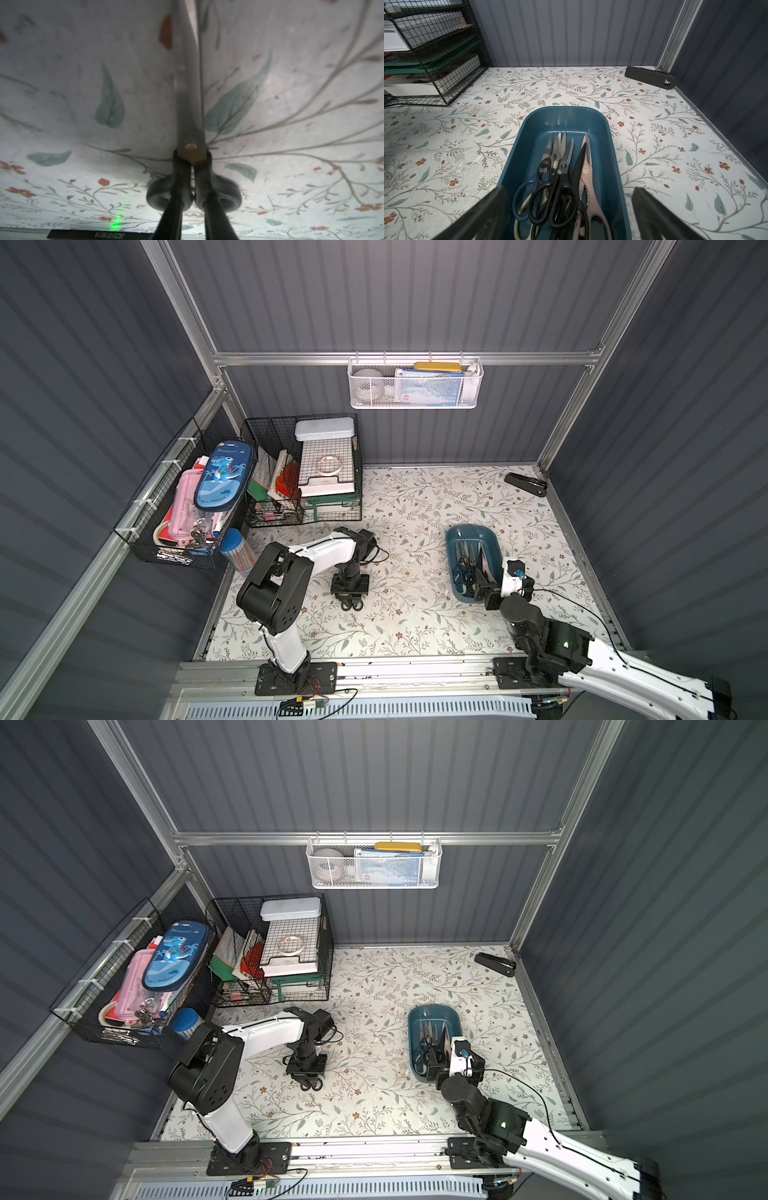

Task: Put the scissors into the storage box
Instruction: Pick up the scissors from the center of the board.

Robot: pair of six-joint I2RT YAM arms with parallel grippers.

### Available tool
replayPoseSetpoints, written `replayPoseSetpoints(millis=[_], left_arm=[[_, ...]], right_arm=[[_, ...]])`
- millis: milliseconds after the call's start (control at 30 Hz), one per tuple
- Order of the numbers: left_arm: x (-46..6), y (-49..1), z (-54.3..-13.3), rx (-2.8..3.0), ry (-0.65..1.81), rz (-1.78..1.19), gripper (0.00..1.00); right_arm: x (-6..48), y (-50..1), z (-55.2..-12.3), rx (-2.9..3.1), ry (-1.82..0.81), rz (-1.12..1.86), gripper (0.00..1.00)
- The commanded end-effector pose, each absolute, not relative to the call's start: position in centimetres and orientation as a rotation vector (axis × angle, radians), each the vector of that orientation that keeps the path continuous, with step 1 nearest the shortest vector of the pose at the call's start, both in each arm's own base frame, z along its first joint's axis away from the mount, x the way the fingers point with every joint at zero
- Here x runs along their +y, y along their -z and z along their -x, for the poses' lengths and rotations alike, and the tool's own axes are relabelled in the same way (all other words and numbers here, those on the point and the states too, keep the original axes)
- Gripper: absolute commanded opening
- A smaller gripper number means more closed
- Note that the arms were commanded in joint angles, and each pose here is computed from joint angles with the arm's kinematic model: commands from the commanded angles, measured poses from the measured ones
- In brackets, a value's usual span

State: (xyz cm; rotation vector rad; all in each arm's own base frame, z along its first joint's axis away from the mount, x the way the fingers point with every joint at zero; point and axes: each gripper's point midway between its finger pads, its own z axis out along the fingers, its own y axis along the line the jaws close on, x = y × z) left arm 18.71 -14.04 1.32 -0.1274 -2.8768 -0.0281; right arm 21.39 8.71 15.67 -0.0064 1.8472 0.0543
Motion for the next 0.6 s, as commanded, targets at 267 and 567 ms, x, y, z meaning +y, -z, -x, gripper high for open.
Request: replayPoseSetpoints(millis=[267, 567], left_arm=[[-14.4, -1.7, -22.3, -3.003, 0.087, 0.174, 0.07], [-18.8, -7.3, -25.2, -3.101, -0.053, 0.267, 0.06]], right_arm=[[8.9, -17.0, -21.5, 1.824, -0.084, -0.015, 0.99], [8.8, -17.0, -21.5, 1.823, -0.078, -0.018, 0.99]])
